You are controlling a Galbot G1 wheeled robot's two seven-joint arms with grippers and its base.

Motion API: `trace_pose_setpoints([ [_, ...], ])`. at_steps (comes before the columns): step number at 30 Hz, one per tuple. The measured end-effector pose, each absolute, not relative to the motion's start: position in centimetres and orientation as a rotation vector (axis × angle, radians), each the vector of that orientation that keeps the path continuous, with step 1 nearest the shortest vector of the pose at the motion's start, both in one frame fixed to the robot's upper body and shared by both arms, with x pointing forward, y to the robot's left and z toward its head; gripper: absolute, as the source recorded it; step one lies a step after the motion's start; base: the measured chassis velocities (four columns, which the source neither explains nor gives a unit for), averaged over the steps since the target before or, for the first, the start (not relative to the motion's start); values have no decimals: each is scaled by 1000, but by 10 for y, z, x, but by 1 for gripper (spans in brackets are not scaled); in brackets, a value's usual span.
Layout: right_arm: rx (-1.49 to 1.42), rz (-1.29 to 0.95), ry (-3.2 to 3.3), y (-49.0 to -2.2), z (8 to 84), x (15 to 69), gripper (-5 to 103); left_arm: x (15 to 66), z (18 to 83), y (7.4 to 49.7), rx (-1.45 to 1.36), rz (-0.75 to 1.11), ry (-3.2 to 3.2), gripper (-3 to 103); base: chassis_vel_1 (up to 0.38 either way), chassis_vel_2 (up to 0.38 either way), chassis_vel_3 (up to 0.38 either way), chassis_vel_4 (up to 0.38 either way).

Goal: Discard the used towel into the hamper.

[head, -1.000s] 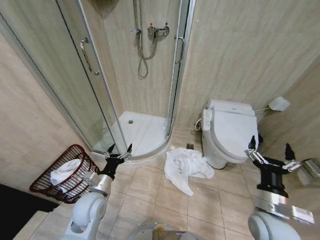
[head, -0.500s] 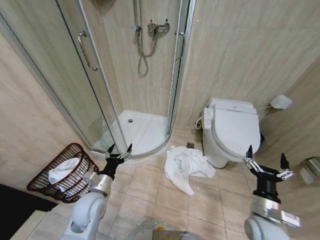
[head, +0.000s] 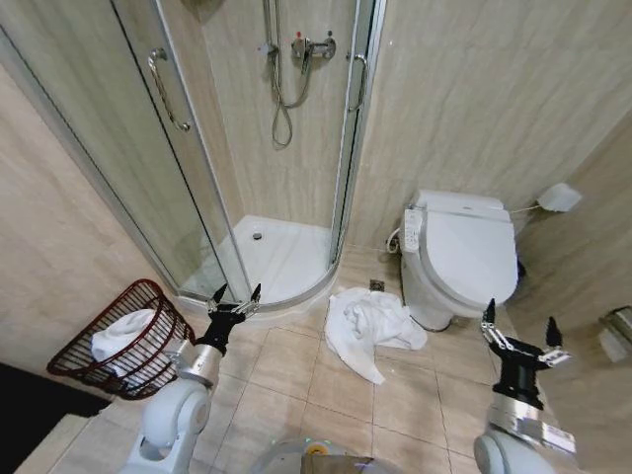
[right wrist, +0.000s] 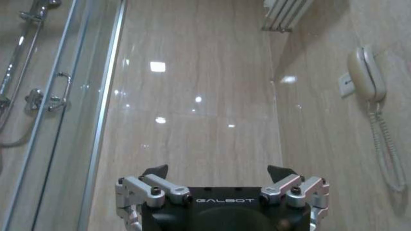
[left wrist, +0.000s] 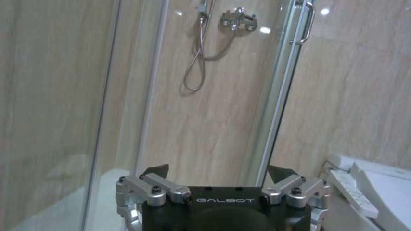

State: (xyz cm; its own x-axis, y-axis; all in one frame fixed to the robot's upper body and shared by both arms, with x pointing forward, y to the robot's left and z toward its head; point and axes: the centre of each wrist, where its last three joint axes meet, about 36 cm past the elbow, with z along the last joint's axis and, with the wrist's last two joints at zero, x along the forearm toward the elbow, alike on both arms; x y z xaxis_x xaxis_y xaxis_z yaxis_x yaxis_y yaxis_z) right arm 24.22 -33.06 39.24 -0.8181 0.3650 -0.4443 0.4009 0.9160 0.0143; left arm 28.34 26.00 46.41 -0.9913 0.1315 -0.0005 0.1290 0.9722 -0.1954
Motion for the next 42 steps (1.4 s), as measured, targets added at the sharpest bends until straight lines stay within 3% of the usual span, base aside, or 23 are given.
trace_pose_setpoints([
  [42,564,-62,2624,-335,389,243,100,283,464,260,-205,307,-3107,100,0,0,0,0],
])
